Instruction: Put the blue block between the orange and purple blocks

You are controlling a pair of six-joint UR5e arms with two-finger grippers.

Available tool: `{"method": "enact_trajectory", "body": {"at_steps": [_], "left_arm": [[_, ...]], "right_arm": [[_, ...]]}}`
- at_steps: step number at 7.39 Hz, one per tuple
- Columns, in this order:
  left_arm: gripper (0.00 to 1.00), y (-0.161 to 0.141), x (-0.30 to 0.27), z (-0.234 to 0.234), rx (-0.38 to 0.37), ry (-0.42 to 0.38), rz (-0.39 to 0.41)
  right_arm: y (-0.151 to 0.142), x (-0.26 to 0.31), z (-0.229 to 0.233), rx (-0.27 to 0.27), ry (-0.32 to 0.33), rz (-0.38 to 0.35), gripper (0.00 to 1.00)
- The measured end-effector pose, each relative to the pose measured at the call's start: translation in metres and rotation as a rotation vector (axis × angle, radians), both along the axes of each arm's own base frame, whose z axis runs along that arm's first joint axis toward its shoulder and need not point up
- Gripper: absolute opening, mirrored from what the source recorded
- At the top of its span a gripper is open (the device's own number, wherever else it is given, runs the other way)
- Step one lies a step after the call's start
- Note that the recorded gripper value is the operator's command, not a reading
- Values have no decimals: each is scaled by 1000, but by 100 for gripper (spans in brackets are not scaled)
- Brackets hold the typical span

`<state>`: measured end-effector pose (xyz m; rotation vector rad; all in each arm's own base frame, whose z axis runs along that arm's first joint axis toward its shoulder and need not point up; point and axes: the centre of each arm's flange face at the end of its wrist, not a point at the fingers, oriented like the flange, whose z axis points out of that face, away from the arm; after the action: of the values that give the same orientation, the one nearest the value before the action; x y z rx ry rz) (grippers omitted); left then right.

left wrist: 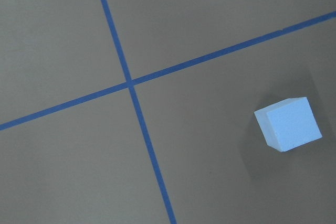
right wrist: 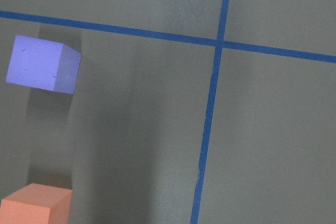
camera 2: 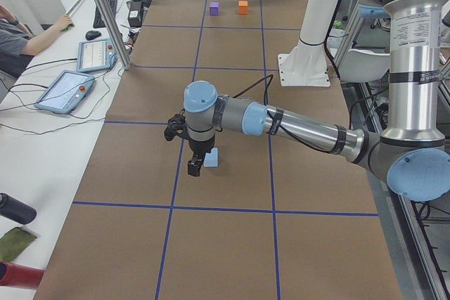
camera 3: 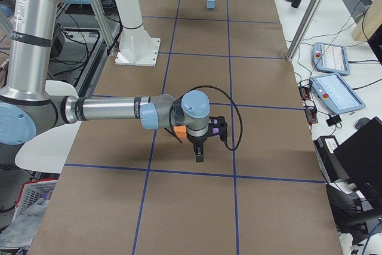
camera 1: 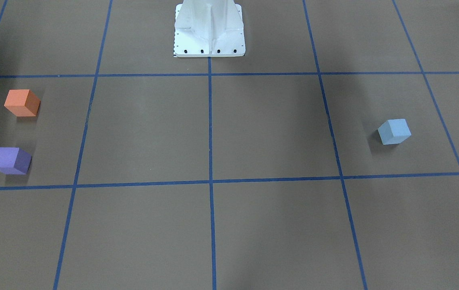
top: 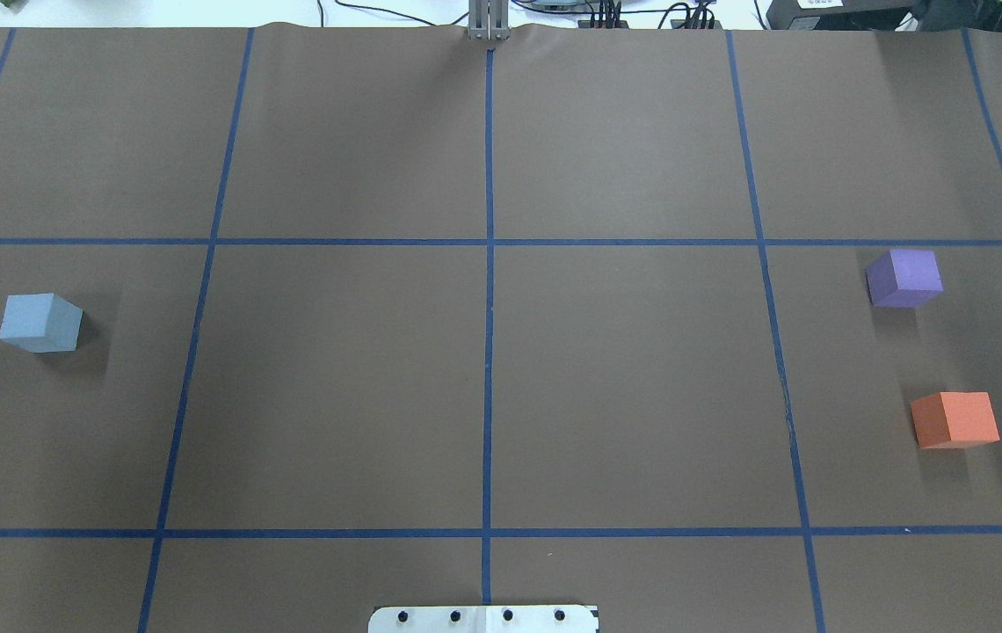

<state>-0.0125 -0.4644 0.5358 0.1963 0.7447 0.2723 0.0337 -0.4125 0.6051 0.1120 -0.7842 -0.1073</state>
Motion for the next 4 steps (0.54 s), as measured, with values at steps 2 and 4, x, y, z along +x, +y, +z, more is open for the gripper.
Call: {"method": "enact_trajectory", "body": {"at_steps": [2,4], "left_arm": [[100,-2,56,4,-84,40,-6],[100,0,116,18,-192,76,-49]], "right_arm": [[0,0,-1,4,0,-1,100],[-1,-1,-3,29,-3,1,100]]}}
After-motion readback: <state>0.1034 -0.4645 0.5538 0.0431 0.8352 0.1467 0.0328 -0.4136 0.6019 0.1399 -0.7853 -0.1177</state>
